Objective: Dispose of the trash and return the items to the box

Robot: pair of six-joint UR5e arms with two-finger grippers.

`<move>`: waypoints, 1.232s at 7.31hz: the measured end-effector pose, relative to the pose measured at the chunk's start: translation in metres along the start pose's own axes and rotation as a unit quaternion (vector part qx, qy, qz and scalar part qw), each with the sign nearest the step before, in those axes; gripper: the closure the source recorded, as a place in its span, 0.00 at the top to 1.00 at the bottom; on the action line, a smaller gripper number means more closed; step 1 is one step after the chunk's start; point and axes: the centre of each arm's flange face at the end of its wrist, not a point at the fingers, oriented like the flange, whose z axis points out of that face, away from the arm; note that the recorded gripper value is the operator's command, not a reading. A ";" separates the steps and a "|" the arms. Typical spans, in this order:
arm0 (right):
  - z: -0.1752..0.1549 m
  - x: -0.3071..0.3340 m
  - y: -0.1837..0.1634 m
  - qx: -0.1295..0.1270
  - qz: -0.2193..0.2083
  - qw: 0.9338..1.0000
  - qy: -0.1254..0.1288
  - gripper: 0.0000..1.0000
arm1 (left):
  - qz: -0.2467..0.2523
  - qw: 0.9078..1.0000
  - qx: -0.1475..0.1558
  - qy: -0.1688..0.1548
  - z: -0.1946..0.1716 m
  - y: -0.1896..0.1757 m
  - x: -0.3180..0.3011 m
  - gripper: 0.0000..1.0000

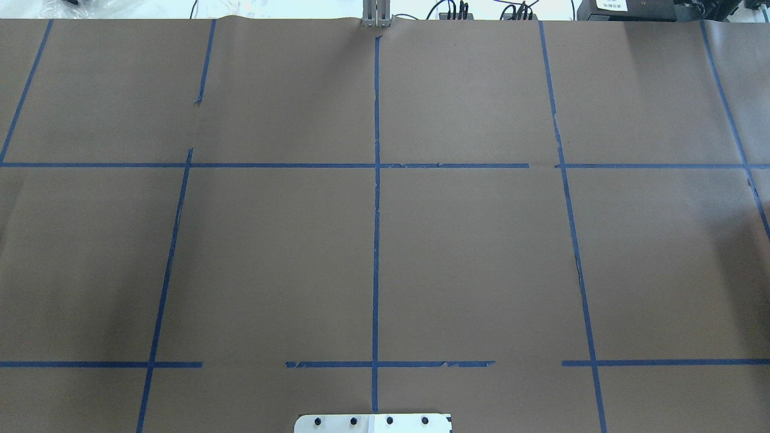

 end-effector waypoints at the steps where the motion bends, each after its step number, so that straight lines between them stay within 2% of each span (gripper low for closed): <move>1: 0.000 0.000 0.000 0.000 0.001 1.000 0.000 1.00 | -0.009 1.000 0.000 0.001 0.000 0.000 0.000 1.00; 9: 0.000 0.000 0.000 0.000 0.001 1.000 -0.001 1.00 | -0.013 1.000 0.001 0.002 0.000 0.000 0.000 1.00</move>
